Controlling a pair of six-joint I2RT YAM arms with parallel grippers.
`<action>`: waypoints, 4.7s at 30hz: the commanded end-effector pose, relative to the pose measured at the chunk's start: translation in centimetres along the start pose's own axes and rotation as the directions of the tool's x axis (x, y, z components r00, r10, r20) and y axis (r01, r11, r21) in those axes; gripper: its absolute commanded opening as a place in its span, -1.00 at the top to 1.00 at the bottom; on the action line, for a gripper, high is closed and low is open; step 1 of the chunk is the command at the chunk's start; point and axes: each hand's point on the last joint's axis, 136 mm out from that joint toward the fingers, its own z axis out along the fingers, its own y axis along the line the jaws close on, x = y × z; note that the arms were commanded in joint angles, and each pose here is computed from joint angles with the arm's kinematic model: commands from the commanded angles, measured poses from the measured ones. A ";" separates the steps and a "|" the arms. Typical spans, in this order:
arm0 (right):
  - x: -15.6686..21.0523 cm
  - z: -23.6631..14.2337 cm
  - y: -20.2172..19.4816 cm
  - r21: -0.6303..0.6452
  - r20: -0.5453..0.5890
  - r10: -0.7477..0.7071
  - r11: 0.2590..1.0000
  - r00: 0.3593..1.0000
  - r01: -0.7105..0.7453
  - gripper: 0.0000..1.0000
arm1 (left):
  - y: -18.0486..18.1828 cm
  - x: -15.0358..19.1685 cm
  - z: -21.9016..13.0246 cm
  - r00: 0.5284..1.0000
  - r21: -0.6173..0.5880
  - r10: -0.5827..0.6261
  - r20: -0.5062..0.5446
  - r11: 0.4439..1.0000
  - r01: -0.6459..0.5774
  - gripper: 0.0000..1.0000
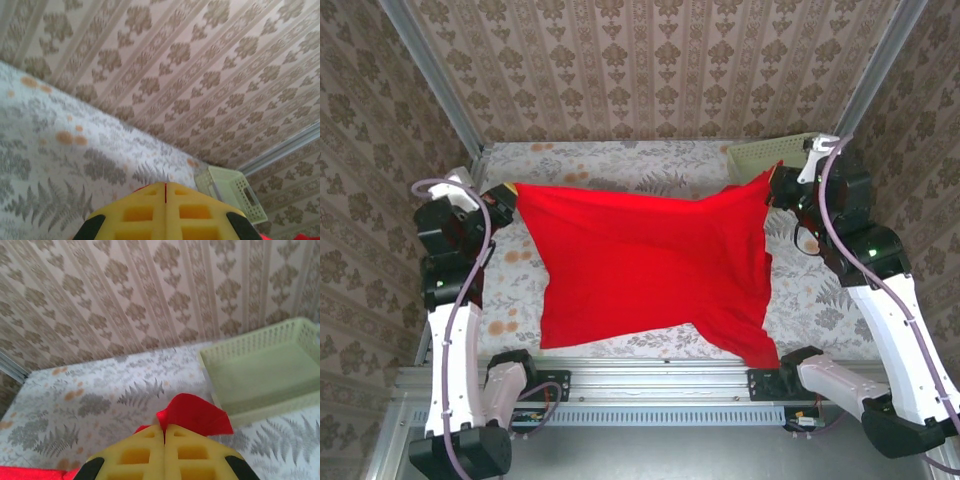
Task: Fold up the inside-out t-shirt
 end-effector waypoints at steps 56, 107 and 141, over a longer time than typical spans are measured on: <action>2.0 37.8 12.6 -0.140 0.045 -0.437 0.887 0.898 0.439 1.00 | 23.8 2.2 15.7 0.956 -0.571 -0.092 -0.280 0.816 -0.089 1.00; 29.8 17.5 -3.8 0.193 -0.571 0.194 0.976 0.798 -0.099 0.94 | 24.1 22.8 -2.6 0.852 -0.681 -0.469 -0.232 0.704 0.203 0.79; 29.1 28.8 -1.0 0.063 -0.707 -0.198 0.939 0.679 0.338 -0.35 | 26.1 23.0 2.1 0.768 -0.751 -0.440 -0.465 0.655 -0.079 -0.02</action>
